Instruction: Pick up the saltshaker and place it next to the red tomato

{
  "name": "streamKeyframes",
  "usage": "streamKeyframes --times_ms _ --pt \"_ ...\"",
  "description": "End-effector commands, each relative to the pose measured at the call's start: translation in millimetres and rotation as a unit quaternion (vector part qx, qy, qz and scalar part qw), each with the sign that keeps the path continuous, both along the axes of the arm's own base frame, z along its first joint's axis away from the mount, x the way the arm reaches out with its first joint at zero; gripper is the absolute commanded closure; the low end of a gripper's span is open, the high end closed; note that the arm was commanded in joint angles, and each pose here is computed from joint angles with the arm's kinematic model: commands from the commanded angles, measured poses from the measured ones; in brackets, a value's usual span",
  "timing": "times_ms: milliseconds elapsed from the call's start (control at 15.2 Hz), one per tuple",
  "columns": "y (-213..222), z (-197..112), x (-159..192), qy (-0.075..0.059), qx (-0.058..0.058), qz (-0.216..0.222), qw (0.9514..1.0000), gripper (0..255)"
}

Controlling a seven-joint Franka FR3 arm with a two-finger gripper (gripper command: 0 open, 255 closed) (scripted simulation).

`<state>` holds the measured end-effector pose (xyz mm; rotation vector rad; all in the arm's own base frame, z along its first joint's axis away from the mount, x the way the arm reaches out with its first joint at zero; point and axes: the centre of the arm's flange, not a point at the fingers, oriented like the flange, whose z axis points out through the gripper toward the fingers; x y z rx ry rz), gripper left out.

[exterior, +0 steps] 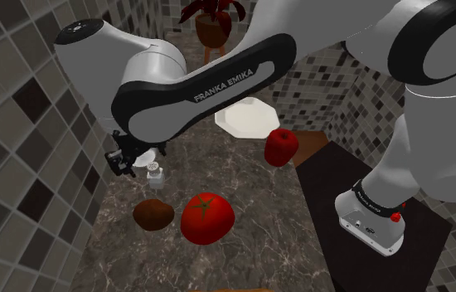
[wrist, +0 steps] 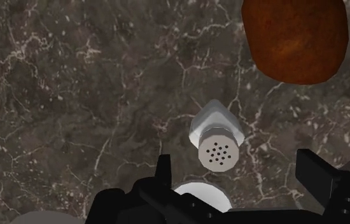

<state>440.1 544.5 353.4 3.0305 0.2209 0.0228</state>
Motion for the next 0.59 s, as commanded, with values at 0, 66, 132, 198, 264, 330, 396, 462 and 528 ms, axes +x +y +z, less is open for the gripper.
streamKeyframes --times_ms 0,66,132,198,264,330,396,462,528 --pt "3.1 22.7 -0.9 0.0 0.0 0.0 1.0 0" --pt "4.1 33.1 -1.1 0.0 0.0 0.0 1.0 0" --pt "4.1 33.1 -1.1 0.0 0.0 0.0 1.0 0" --pt "4.1 33.1 -1.1 0.0 0.0 0.0 1.0 0" --pt "4.1 33.1 -1.1 0.0 0.0 0.0 1.0 0" --pt "4.1 33.1 -1.1 0.0 0.0 0.0 1.0 0" --pt "4.1 33.1 -1.1 0.0 0.0 0.0 1.0 0" --pt "4.1 33.1 -1.1 0.0 0.0 0.0 1.0 0" --pt "4.1 33.1 -1.1 0.0 0.0 0.0 1.0 0"
